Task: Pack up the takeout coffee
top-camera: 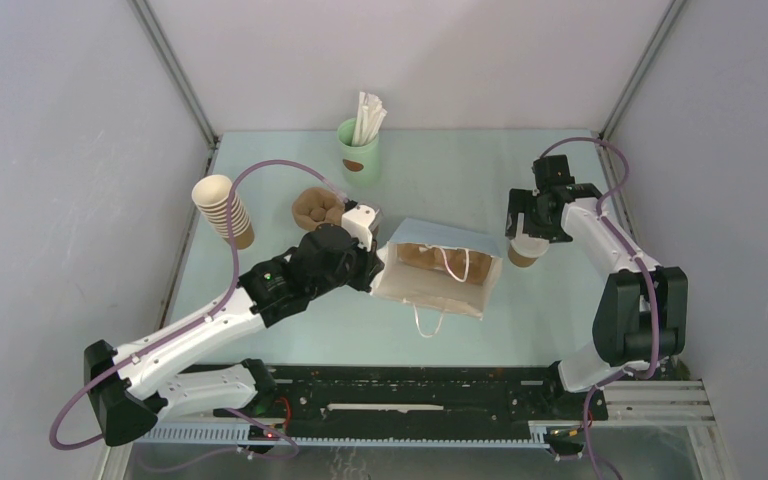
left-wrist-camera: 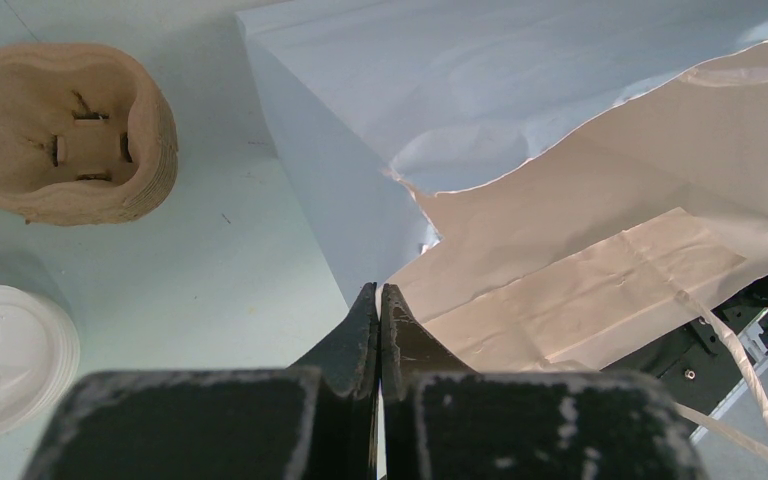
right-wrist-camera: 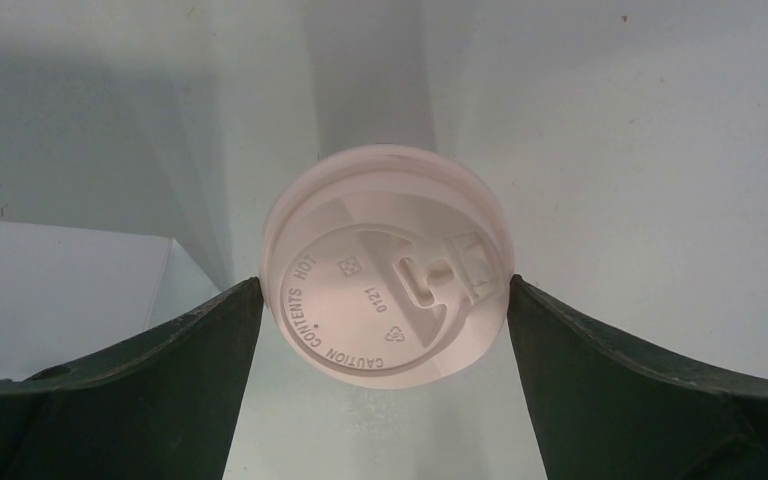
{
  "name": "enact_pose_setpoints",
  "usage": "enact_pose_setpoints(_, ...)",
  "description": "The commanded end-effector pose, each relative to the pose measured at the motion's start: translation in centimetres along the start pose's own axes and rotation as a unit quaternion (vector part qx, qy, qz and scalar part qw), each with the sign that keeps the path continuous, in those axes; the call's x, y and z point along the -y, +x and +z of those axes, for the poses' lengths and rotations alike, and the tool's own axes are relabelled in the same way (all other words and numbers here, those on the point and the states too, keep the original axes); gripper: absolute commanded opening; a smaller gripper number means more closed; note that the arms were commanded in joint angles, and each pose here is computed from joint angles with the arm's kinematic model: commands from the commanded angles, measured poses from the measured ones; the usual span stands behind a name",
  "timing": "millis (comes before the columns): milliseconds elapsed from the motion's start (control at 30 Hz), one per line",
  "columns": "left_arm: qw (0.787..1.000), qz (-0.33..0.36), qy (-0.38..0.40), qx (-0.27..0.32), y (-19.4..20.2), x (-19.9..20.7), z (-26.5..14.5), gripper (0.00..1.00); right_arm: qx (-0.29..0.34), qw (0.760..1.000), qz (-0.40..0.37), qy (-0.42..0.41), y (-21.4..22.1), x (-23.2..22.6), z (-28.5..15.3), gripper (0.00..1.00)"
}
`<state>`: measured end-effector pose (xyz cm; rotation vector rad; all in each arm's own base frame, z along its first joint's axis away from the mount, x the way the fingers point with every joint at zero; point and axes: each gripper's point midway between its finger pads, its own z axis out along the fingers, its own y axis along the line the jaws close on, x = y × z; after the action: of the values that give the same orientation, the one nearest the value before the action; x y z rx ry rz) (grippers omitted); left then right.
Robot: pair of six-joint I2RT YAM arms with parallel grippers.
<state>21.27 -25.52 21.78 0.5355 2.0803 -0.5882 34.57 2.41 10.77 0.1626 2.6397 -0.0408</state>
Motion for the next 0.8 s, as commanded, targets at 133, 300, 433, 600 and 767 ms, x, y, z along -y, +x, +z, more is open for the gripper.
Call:
enact_pose_setpoints(133,0.999,-0.013,0.018,0.035,-2.99,0.98,-1.15,0.00,0.001,1.000,-0.007,0.004,-0.52,-0.04,0.19,0.99)
enact_pose_setpoints(300,0.999,-0.013,0.019,0.034,-2.92,1.01,-1.14,0.00,0.008,1.000,-0.009,0.001,-0.80,-0.20,-0.06,0.95)
enact_pose_setpoints(433,0.999,-0.014,0.019,0.035,-2.94,1.03,-1.18,0.00,0.013,1.000,-0.013,0.000,-0.94,-0.32,-0.21,0.92)
enact_pose_setpoints(600,0.999,-0.014,0.020,0.035,-2.95,1.06,-1.20,0.00,0.015,1.000,-0.019,0.005,-0.96,-0.40,-0.21,0.88)
enact_pose_setpoints(767,0.999,-0.015,0.020,0.037,-3.03,1.04,-1.33,0.00,0.020,0.999,-0.026,0.009,-1.06,-0.50,-0.41,0.87)
